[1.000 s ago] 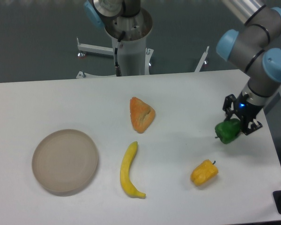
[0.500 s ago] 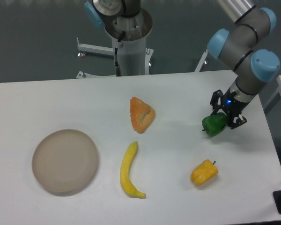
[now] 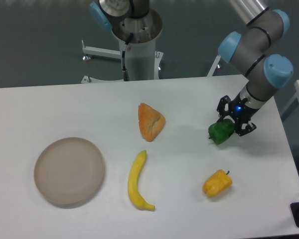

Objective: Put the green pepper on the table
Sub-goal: 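Lower the green pepper onto the table beside the orange sponge, then hold the green pepper on the table and open the gripper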

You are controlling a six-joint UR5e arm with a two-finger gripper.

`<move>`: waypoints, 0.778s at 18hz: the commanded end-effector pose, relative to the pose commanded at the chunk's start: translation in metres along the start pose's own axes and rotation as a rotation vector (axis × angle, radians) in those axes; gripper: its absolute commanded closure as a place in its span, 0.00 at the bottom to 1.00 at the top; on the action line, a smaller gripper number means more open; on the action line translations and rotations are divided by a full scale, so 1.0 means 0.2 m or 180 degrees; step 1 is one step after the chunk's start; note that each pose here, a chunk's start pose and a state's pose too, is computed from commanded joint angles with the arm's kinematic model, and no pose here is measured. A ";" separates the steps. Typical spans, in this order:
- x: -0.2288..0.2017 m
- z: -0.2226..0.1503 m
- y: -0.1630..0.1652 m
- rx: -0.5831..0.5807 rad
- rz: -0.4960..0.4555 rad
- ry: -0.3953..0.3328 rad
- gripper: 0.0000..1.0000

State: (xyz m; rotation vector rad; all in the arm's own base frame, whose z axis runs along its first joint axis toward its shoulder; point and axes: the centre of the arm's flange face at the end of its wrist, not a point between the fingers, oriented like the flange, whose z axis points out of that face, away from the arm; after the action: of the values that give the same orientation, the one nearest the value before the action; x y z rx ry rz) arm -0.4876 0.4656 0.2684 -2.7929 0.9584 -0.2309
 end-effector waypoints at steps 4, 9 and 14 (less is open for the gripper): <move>0.00 0.00 0.00 0.0000 0.0000 0.0000 0.73; 0.00 0.01 0.00 0.0001 -0.0002 0.0009 0.70; -0.01 0.01 0.00 -0.0003 -0.0002 0.0010 0.69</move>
State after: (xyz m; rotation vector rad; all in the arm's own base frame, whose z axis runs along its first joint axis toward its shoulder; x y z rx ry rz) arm -0.4884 0.4660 0.2661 -2.7947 0.9587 -0.2350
